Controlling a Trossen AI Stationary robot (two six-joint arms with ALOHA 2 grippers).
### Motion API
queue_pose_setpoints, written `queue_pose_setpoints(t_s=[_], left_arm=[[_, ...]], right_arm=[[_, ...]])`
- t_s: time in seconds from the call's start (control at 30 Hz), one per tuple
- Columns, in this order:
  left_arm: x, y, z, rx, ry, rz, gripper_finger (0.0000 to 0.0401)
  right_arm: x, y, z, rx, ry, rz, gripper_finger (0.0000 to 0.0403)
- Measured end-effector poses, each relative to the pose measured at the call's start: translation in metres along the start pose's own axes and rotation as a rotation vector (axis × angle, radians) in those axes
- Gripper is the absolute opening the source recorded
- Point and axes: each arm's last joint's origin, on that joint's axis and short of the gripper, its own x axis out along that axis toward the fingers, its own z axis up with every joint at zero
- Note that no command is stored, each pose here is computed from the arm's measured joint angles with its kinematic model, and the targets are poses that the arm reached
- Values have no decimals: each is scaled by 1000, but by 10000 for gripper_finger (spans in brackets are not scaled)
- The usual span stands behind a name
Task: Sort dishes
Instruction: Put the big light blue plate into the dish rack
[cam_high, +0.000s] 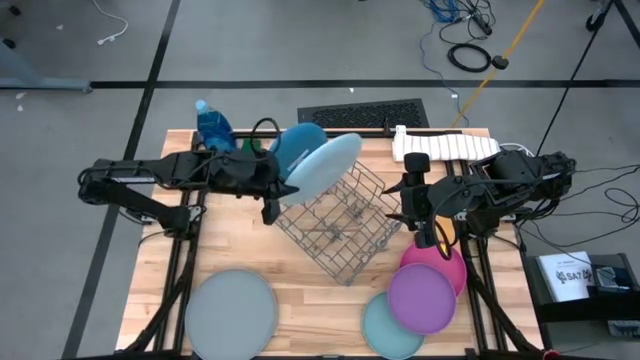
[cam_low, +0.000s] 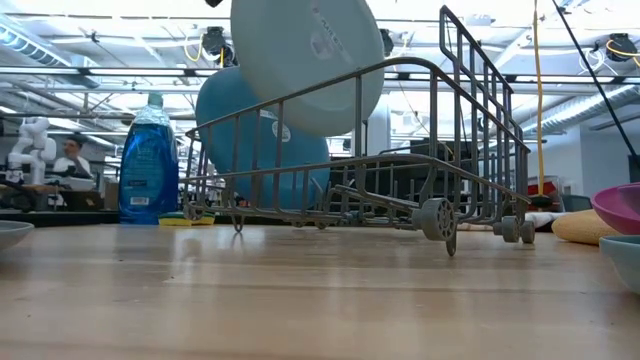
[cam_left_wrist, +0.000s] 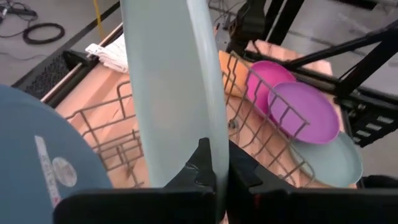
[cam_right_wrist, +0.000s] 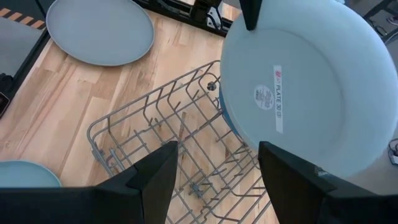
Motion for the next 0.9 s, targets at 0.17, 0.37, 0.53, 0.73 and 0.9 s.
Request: queue_pose_setpoints(t_s=[0.17,0.37,0.53,0.73,0.9], left_arm=[[2,9,-4,1,-7,-5,2],[5,16,-4,-17,-11,-38,2],[5,27,-1,-35,-7,-42,2],[7,37,-1,-69,6,-41,2],[18,47,-15,-136,63,-2,2]], right_arm=[[0,0,0,7,0,0,217],[0,0,0,15,0,0,217],[0,0,0,15,0,0,217],[0,0,0,14,1,0,217],[0,0,0,13,4,0,217]])
